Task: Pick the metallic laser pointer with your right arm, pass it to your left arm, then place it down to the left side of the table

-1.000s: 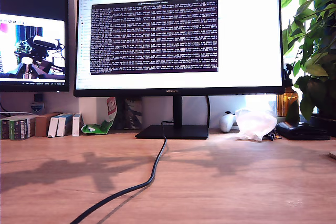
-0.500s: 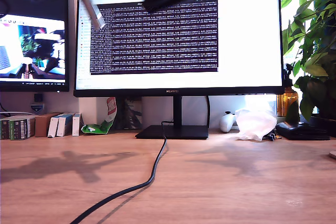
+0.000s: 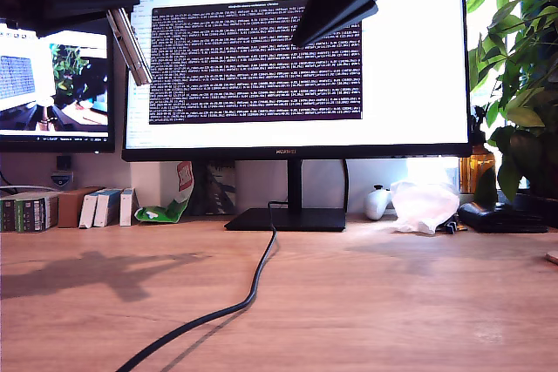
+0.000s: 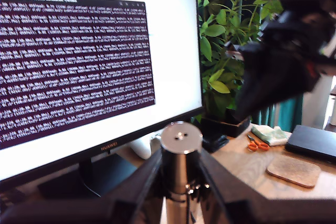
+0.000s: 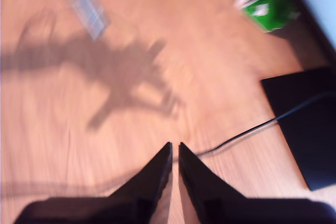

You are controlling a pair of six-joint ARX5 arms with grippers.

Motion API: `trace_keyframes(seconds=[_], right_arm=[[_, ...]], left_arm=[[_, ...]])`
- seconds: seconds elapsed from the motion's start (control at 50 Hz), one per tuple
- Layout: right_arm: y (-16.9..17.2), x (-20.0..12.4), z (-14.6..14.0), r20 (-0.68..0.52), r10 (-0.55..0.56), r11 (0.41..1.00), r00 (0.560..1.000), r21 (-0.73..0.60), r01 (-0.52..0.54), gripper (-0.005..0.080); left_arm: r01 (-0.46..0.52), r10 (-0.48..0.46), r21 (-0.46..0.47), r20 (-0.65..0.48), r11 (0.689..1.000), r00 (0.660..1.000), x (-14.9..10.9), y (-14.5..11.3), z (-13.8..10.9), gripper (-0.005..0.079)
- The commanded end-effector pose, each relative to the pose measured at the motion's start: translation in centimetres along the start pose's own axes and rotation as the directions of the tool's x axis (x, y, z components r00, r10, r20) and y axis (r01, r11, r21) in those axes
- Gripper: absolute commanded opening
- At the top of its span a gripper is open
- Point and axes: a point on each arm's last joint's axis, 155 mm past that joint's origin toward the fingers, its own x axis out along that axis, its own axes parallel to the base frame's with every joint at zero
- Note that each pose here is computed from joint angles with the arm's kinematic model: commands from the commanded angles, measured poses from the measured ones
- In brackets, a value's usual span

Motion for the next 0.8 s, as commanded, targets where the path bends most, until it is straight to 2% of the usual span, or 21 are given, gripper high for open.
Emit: trace_keyframes(seconds=[0.0, 0.06, 0.18, 0.32, 0.42, 0.54, 0.6, 0.78], right_arm=[[-1.8, -0.4, -0.2, -0.002, -0.049, 0.997, 0.999, 0.060, 0.049, -0.0013], [-3.6, -0.9, -1.2, -0.024, -0.102, 0.983, 0.995, 0.150, 0.104, -0.0013], [-7.0, -2.6, -3.6, -0.069, -0.176, 0.951, 0.982, 0.245, 0.188, -0.0013], [-9.4, -4.2, -5.9, -0.113, -0.218, 0.916, 0.969, 0.319, 0.243, -0.0013], [-11.6, -5.8, -7.1, -0.142, -0.294, 0.882, 0.945, 0.341, 0.326, -0.0013], [-13.4, -7.9, -7.2, -0.156, -0.396, 0.833, 0.905, 0.354, 0.425, -0.0013], [-14.4, -9.3, -7.2, -0.166, -0.462, 0.788, 0.872, 0.375, 0.488, -0.0013], [-15.0, -11.7, -7.4, -0.168, -0.530, 0.742, 0.831, 0.383, 0.551, -0.0013]], left_arm=[[0.009, -0.009, 0.017, 0.012, 1.000, 1.000, 0.1, 0.0, 0.7, -0.0021], [0.008, -0.008, 0.010, 0.005, 1.000, 1.000, 0.2, 0.0, 0.5, -0.0021], [0.005, -0.005, -0.011, -0.016, 1.000, 1.000, 0.1, 0.1, 0.0, -0.0021], [-0.001, -0.002, -0.045, -0.048, 0.999, 0.999, 0.1, 0.2, -1.0, -0.0021], [-0.005, 0.000, -0.067, -0.071, 0.998, 0.997, 0.1, 0.2, -1.6, -0.0021], [-0.011, 0.002, -0.083, -0.107, 0.997, 0.994, 0.1, 0.4, -2.3, -0.0021], [-0.016, 0.006, -0.080, -0.126, 0.997, 0.992, 0.2, 0.5, -2.4, -0.0021], [-0.024, 0.013, -0.069, -0.162, 0.997, 0.987, 0.6, 1.0, -2.1, -0.0021]])
